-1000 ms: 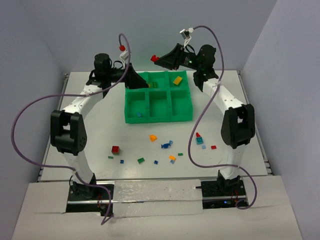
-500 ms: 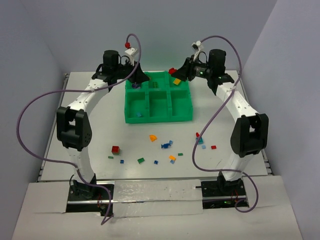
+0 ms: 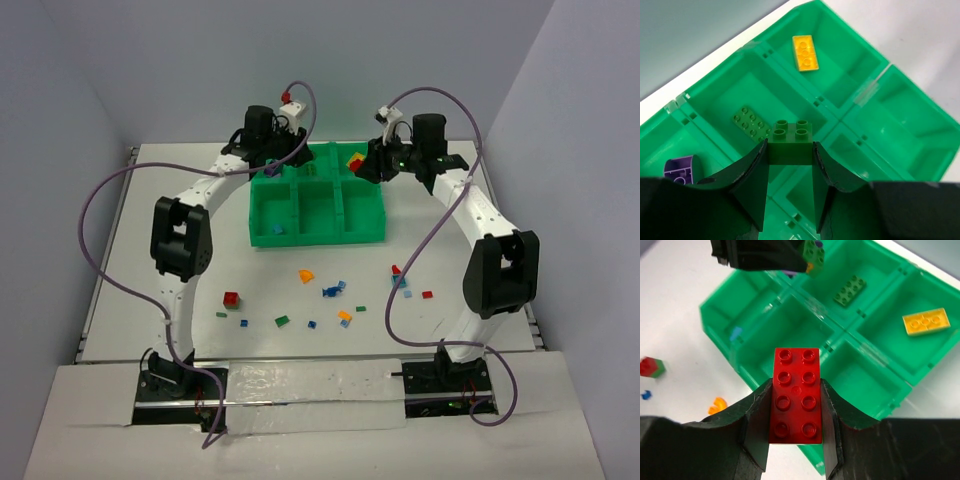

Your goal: Sort the legos into containers by color

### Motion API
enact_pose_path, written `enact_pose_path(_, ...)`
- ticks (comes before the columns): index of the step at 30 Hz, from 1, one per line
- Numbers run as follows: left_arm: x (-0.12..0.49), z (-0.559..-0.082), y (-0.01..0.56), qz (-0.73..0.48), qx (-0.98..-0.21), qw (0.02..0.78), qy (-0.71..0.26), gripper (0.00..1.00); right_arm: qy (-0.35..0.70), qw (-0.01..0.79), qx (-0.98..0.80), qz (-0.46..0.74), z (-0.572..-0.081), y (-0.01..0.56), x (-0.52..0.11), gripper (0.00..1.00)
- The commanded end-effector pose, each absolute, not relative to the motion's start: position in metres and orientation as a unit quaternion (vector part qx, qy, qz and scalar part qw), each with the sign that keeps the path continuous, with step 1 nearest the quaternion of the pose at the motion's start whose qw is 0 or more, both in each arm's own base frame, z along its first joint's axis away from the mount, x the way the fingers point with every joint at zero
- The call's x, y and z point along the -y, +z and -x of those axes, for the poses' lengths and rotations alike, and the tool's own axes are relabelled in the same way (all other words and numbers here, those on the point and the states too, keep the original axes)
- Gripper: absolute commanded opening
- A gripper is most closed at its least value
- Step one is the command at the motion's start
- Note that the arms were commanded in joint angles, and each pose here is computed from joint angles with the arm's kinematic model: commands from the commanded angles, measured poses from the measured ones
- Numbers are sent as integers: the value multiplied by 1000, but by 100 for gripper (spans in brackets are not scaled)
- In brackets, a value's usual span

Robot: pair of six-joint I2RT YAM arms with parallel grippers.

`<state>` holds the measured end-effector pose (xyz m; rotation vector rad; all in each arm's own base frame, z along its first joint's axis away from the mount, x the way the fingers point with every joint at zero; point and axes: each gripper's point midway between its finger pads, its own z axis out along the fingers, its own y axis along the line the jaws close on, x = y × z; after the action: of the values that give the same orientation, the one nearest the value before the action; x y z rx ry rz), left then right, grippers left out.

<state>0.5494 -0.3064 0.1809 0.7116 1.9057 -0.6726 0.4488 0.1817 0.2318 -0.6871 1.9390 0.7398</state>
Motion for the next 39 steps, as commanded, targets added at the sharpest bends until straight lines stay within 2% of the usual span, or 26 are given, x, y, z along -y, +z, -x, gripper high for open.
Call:
enact_pose_path(1, 304, -579, 196, -285, -761, 536, -230, 5, 248, 452, -802, 301, -451, 217, -165, 0)
enact_pose_path(5, 302, -587, 181, -285, -761, 540, -218, 10, 234, 432, -813, 313, -451, 198, -163, 0)
enact_pose_path(7, 305, -590, 173, -292, -758, 542, -216, 16, 225, 425, -814, 327, -450, 188, -162, 0)
enact_pose_path(8, 306, -592, 172, -292, -756, 544, -217, 24, 223, 424, -814, 330, -450, 185, -162, 0)
enact_pose_path(9, 307, -593, 172, -292, -756, 544, -219, 25, 222, 420, -816, 330, -450, 182, -162, 0)
enact_pose_path(11, 311, -596, 175, -294, -752, 546, -224, 54, 215, 408, -819, 343, -449, 171, -161, 0)
enact_pose_path(15, 312, -602, 185, -291, -746, 556, -223, 75, 201, 391, -824, 357, -451, 153, -162, 0)
enact_pose_path(20, 310, -604, 214, -287, -735, 574, -216, 85, 186, 383, -824, 374, -455, 140, -166, 0)
enact_pose_path(26, 301, -585, 266, -280, -715, 599, -226, 87, 165, 376, -825, 389, -458, 122, -175, 0)
enact_pose_path(29, 290, -571, 296, -267, -707, 611, -234, 87, 161, 372, -824, 397, -461, 111, -183, 4)
enact_pose_path(31, 279, -563, 307, -258, -709, 613, -236, 87, 156, 368, -827, 396, -465, 104, -186, 13)
enact_pose_path(34, 265, -553, 310, -240, -718, 607, -242, 87, 150, 365, -830, 393, -468, 99, -192, 42)
enact_pose_path(37, 253, -544, 318, -232, -719, 609, -240, 88, 142, 370, -834, 383, -472, 99, -191, 55)
enact_pose_path(39, 246, -539, 322, -229, -719, 611, -239, 88, 135, 373, -836, 378, -473, 103, -188, 60)
